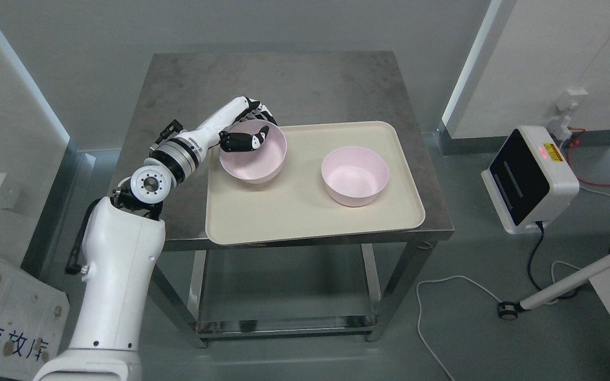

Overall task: Stack pink IKEA bowls on left shelf middle
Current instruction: 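Lift the pink bowl and lower it into the other pink bowl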

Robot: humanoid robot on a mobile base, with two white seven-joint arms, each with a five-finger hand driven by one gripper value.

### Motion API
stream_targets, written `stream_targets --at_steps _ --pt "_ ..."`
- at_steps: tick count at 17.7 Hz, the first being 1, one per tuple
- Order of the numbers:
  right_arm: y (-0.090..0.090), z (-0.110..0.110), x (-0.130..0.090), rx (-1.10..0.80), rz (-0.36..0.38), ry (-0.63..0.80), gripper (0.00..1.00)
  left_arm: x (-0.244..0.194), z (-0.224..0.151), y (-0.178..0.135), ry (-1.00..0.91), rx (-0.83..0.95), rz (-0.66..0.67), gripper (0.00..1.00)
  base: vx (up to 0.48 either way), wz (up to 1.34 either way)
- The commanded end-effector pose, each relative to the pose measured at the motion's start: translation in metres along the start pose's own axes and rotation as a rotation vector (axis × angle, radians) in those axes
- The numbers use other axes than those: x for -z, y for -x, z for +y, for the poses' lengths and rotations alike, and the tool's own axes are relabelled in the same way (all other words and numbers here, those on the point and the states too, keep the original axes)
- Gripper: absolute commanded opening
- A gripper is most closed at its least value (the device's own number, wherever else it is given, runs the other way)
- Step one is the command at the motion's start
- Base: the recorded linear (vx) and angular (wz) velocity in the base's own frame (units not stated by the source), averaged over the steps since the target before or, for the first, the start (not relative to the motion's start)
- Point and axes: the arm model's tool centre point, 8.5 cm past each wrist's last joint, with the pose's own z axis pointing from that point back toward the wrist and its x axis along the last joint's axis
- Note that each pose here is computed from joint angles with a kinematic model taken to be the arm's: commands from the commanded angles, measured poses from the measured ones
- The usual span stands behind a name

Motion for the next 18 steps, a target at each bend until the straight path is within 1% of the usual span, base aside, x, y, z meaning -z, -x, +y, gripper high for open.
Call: stream_targets --at_steps 1,2,3,4,6,7,8,10,11,14,18 --pt "0.0 -0.012 0.0 -0.003 0.001 0.022 1.0 0.001 0.032 -0.011 -0.057 0.0 -0.016 0.0 0.0 0.0" --pt "0.0 -0.012 0.0 -0.001 0.001 0.024 1.0 0.005 0.04 -0.022 -0.062 0.01 -0.034 0.01 0.0 0.0" --pt "0.0 -0.012 0.0 -0.003 0.001 0.024 1.0 0.01 0.04 -0.033 -0.044 0.016 -0.053 0.01 0.0 0.0" --pt "0.0 -0.012 0.0 -0.001 0.001 0.022 1.0 0.02 0.029 -0.056 0.004 0.039 -0.096 0.01 0.0 0.0" --pt "0.0 -0.012 0.0 -0.001 0.001 0.024 1.0 0.04 -0.002 -0.094 0.123 0.024 -0.146 0.02 0.0 0.0" --pt "0.0 -0.012 0.0 -0.001 0.001 0.024 1.0 0.048 -0.025 -0.109 0.203 0.028 -0.166 0.02 0.0 0.0" --pt "0.0 -0.012 0.0 -0.003 0.001 0.024 1.0 0.052 -0.049 -0.116 0.269 0.052 -0.172 0.02 0.0 0.0" --pt "0.0 -0.012 0.0 -0.003 0.001 0.024 1.0 0.056 -0.098 -0.122 0.401 0.138 -0.168 0.02 0.0 0.0" --pt "0.0 -0.012 0.0 -0.003 0.001 0.024 1.0 0.057 -0.106 -0.118 0.422 0.149 -0.155 0.02 0.0 0.0" --pt "0.0 -0.012 0.0 -0.003 0.001 0.024 1.0 0.058 -0.112 -0.118 0.434 0.166 -0.151 0.02 0.0 0.0" --pt "0.0 -0.012 0.0 -0.003 0.001 0.024 1.0 0.067 -0.094 -0.12 0.375 0.173 -0.138 0.03 0.0 0.0"
